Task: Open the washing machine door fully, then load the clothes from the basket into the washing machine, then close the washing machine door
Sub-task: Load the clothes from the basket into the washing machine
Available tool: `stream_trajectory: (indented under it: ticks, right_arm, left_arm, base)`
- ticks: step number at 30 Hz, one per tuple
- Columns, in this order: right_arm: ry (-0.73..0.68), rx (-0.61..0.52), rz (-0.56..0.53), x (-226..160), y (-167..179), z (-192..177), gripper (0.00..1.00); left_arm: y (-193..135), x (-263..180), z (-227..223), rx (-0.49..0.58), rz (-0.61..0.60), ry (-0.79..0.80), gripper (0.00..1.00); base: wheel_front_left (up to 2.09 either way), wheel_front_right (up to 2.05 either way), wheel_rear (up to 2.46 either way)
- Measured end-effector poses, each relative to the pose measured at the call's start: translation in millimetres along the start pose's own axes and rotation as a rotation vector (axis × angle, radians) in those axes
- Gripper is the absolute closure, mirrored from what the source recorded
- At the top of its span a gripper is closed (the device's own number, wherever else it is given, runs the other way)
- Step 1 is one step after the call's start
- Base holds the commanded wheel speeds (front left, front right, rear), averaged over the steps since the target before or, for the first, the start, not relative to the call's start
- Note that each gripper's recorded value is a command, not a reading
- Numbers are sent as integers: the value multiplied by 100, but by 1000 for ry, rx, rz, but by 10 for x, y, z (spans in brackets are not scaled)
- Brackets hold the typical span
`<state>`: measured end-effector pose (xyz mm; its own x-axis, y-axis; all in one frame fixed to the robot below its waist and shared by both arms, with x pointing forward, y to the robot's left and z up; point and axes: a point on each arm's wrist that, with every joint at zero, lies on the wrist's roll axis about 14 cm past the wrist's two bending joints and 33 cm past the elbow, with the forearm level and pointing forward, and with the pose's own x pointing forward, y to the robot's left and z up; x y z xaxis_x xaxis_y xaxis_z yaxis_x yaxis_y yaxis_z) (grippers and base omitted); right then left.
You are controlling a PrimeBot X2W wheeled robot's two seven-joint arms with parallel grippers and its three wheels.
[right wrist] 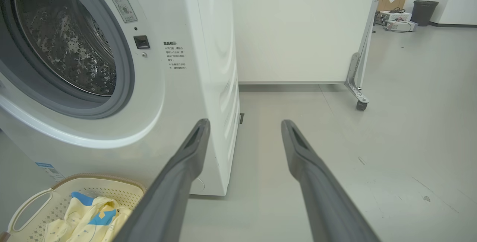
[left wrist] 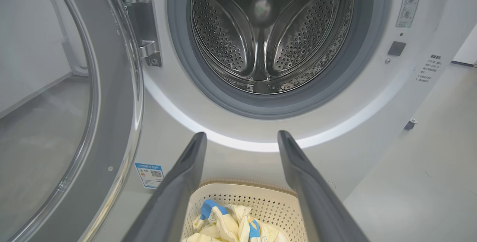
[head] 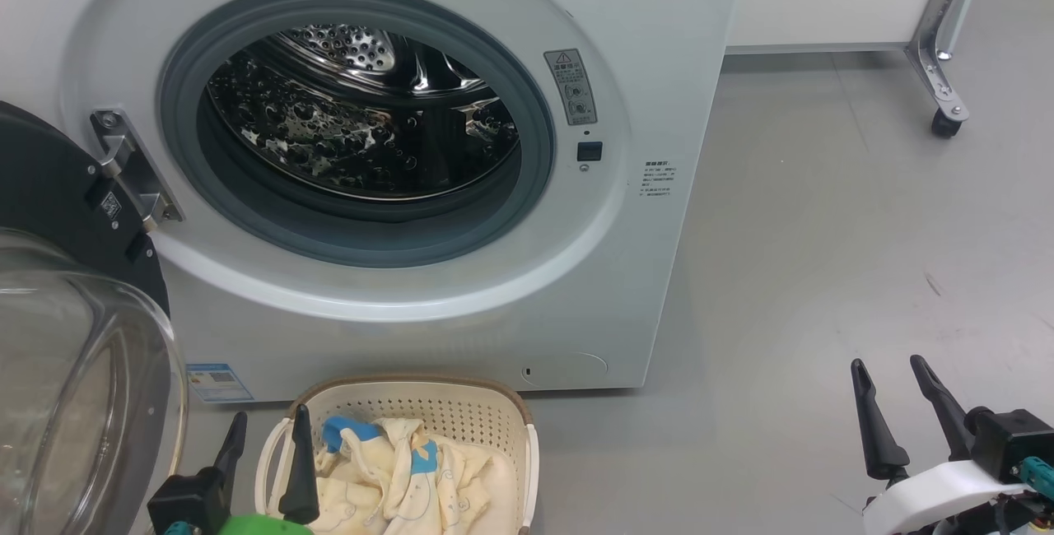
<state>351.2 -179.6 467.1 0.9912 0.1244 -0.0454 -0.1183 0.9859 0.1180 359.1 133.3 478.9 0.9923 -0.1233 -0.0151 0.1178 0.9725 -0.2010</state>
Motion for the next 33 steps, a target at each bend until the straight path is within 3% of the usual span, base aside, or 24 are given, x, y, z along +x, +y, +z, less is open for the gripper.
stream_trajectory:
  ticks: [19, 33]
  right_arm:
    - [9, 6, 5, -17, 31, -34, 0]
    - [29, 17, -19, 67, -41, -97, 0]
  left_arm:
    - [-67, 28, -43, 14, -24, 13, 0]
    - [-208, 133, -462, 6, -76, 160, 0]
  base:
    - [0, 0, 0]
    - [0, 0, 0]
